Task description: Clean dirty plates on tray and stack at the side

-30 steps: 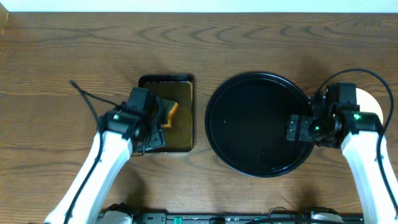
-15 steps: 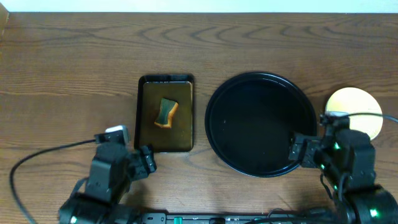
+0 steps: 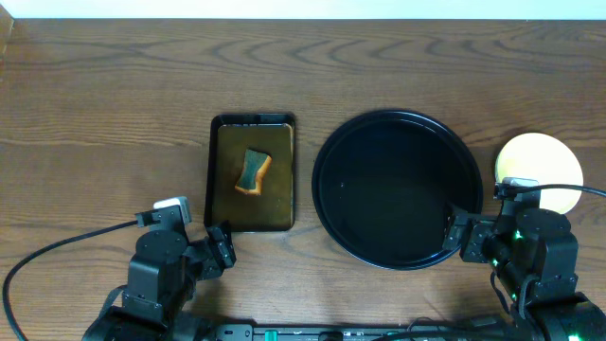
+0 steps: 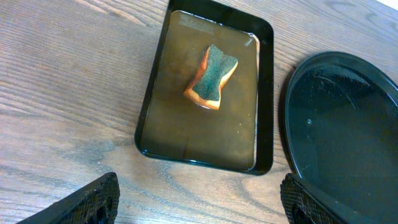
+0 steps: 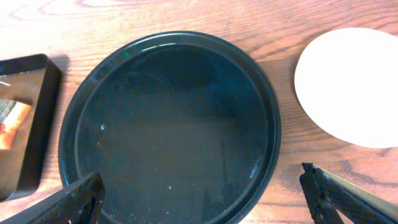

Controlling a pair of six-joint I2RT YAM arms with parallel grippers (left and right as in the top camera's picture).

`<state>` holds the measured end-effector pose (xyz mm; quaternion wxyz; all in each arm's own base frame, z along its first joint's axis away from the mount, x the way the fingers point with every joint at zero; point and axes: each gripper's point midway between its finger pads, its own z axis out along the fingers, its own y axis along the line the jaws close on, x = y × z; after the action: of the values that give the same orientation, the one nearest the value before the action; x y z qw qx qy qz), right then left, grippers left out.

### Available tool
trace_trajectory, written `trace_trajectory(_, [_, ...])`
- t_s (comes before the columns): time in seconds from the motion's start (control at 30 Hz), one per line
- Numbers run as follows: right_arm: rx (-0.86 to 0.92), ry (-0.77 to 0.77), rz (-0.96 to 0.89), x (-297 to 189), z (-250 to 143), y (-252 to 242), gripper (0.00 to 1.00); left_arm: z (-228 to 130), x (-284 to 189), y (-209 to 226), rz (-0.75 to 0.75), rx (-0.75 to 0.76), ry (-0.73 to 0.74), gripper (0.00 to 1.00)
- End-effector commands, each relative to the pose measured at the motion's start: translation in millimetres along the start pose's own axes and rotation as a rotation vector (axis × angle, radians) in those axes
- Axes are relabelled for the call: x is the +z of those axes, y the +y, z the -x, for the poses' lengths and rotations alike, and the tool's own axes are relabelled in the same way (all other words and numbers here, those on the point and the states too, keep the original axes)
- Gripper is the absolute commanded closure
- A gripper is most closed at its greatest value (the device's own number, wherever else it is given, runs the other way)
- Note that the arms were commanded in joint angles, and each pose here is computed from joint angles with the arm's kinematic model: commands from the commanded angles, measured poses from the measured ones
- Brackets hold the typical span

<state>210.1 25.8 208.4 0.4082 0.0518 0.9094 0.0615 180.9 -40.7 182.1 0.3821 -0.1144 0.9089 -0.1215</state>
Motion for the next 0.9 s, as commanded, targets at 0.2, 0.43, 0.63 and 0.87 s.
trace_trajectory(0.2, [0.006,0.009,-0.006,1.7,-3.5,-0.6,0.01,-1.7,1.5,3.1,0.016,0.013,0.002,0.16])
trace_trajectory(0.43, [-0.013,-0.043,-0.036,-7.3,-1.8,-8.6,0.01,-1.7,1.5,3.1,0.016,0.013,0.002,0.16])
trace_trajectory(0.63, [-0.123,-0.269,0.027,-5.3,15.9,-3.3,0.01,-1.6,1.6,3.1,0.016,0.013,0.001,0.16])
trace_trajectory(0.87, [-0.104,-0.534,0.05,-1.1,22.4,-6.7,0.01,-1.7,1.5,3.1,0.016,0.013,0.002,0.16])
